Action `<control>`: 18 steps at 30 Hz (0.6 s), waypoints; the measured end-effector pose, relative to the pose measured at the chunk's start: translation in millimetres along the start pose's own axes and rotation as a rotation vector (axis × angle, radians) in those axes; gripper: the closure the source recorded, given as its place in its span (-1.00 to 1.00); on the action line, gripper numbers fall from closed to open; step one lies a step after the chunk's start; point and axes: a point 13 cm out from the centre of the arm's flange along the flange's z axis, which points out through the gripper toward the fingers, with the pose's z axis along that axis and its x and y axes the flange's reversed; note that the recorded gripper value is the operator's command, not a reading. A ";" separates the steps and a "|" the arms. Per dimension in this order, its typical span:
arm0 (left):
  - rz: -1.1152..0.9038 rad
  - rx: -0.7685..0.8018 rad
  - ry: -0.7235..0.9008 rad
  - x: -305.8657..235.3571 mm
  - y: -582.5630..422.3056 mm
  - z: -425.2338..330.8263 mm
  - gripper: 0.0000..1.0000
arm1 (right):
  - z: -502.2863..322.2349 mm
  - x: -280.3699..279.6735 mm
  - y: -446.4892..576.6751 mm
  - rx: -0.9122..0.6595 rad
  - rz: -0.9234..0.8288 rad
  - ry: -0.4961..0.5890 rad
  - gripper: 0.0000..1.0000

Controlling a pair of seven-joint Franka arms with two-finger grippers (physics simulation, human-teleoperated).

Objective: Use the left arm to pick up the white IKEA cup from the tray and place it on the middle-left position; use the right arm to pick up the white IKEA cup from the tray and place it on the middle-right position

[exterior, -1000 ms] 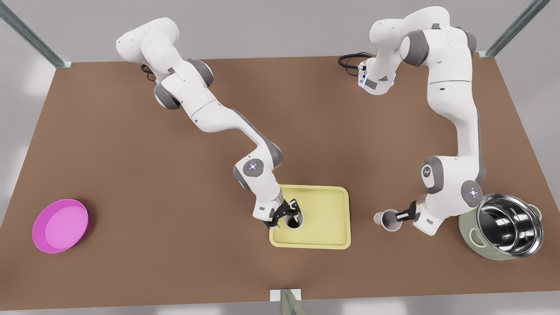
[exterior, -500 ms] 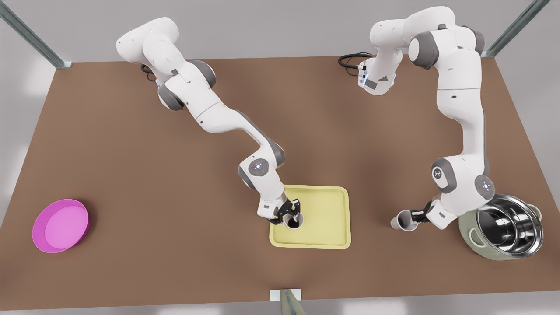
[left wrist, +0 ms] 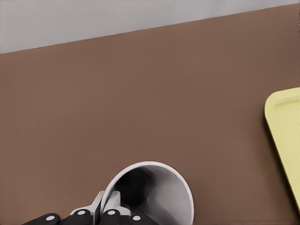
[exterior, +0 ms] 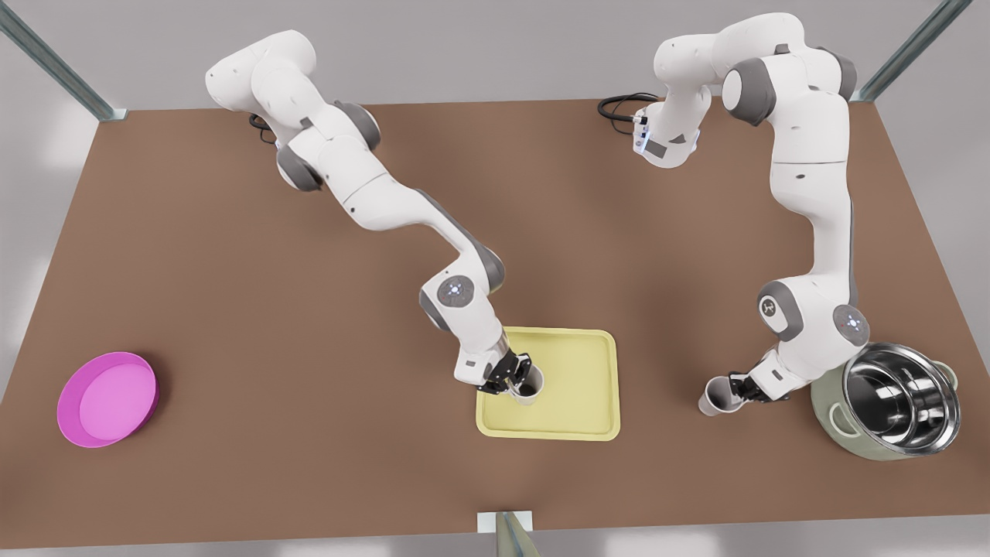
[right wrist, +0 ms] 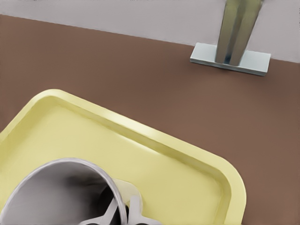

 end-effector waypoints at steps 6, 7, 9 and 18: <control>0.058 0.008 -0.023 -8.4 -1.3 -11.8 -1.00 | -82.3 -45.4 -32.6 0.030 0.016 0.046 0.76; 0.073 0.008 -0.041 -17.6 -3.3 -34.8 -1.00 | -91.9 -48.1 -47.3 0.037 0.024 0.068 0.76; 0.105 -0.015 -0.074 -40.1 4.5 -112.3 -1.00 | -112.2 -51.8 -82.7 0.057 0.039 0.117 0.77; -0.020 0.009 0.114 20.5 -59.9 -291.6 -1.00 | -191.7 -34.5 -308.2 0.176 0.031 0.317 0.77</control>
